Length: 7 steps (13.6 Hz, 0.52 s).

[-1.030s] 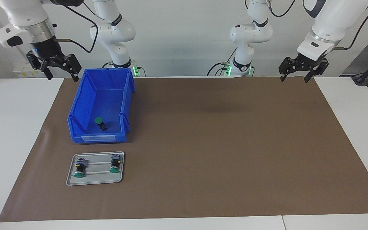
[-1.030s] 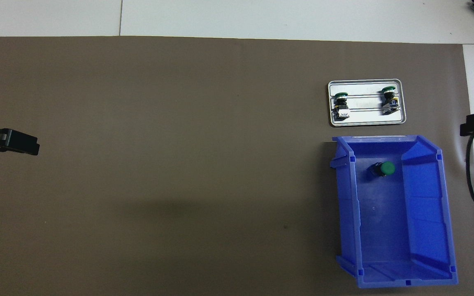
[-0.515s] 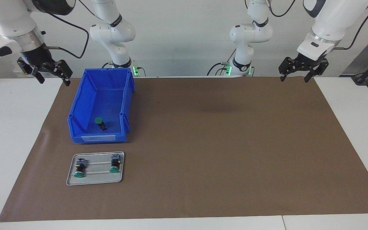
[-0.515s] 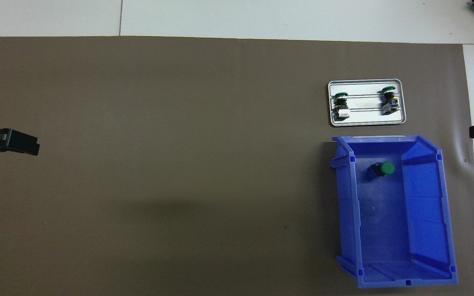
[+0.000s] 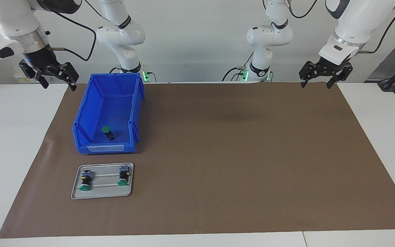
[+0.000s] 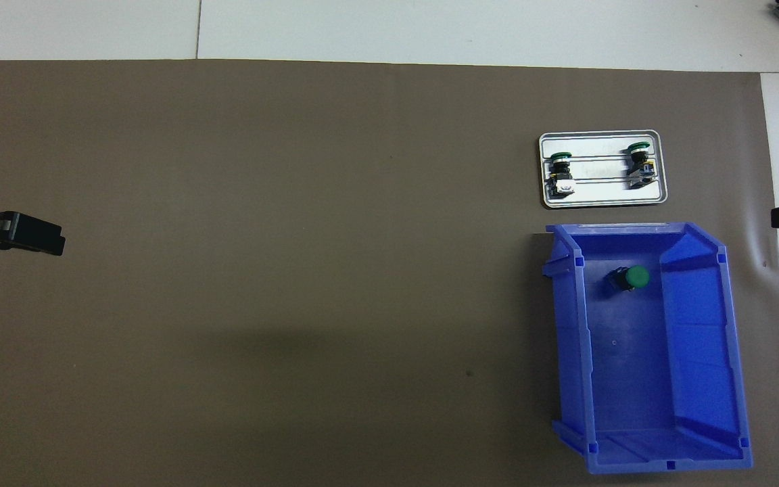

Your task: Place and press button with both arms

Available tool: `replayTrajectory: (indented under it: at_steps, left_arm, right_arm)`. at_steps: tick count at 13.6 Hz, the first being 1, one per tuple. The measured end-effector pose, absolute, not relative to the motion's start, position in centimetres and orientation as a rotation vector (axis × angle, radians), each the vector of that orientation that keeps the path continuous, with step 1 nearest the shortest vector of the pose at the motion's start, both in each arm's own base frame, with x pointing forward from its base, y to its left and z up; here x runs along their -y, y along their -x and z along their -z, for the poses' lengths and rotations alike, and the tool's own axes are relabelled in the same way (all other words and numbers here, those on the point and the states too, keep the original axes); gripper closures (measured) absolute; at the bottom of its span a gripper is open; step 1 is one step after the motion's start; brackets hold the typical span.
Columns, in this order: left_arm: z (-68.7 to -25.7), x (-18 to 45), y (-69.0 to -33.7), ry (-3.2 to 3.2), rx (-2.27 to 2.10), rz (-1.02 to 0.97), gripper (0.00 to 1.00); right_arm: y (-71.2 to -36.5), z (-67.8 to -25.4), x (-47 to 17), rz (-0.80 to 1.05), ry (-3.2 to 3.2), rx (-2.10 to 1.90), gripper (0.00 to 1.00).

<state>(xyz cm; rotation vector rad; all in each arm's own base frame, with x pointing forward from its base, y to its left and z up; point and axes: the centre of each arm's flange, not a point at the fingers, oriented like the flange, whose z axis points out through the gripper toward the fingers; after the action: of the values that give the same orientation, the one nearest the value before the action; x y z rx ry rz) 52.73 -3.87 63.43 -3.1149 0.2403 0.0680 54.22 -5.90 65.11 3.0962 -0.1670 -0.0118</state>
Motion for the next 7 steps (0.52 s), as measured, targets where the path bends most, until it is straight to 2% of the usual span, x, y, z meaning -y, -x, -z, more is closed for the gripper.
replayTrajectory:
  at_steps: [7]
  left_arm:
    - [-63.4,3.9,-52.7,3.115,-0.24,-0.068,0.0]
  right_arm:
    - [-53.8,-65.2,3.7,0.063,-3.096,0.163,0.0]
